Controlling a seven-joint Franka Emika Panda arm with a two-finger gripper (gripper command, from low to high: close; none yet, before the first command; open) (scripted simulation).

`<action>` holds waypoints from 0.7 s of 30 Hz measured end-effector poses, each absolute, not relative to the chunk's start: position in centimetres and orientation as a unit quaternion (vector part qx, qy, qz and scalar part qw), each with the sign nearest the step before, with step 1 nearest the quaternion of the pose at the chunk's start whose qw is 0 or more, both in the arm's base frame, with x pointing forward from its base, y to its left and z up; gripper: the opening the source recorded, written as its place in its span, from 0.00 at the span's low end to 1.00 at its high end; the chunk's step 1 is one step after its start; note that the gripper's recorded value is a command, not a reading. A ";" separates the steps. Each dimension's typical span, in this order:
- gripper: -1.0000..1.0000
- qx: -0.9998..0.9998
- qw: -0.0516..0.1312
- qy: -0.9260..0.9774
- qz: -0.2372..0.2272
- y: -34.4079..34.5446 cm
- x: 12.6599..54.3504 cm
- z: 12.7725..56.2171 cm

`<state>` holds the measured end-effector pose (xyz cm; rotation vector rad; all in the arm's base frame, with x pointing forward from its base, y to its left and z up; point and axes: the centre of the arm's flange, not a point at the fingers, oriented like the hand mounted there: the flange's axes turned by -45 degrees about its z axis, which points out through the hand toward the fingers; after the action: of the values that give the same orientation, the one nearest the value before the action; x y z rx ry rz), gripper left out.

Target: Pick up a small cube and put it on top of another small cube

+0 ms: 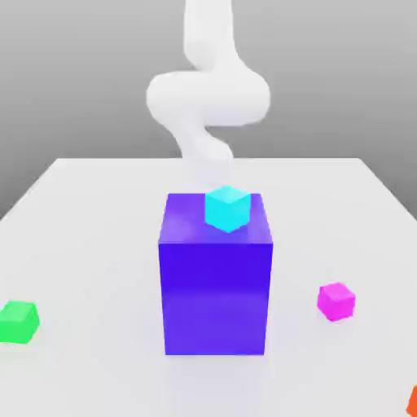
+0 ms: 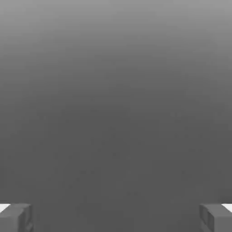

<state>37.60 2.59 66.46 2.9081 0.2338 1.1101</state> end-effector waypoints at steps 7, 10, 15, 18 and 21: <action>0.50 0.914 0.033 0.313 0.255 10.9 41.8 52.3; 0.50 0.886 0.037 0.411 0.212 14.3 41.6 46.3; 0.50 0.811 0.035 0.566 0.141 19.2 39.0 36.4; 0.50 0.752 0.029 0.652 0.098 21.4 36.2 30.8; 0.50 0.682 0.019 0.729 0.056 22.9 32.8 25.6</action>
<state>32.75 22.93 25.55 2.1163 2.2629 0.1732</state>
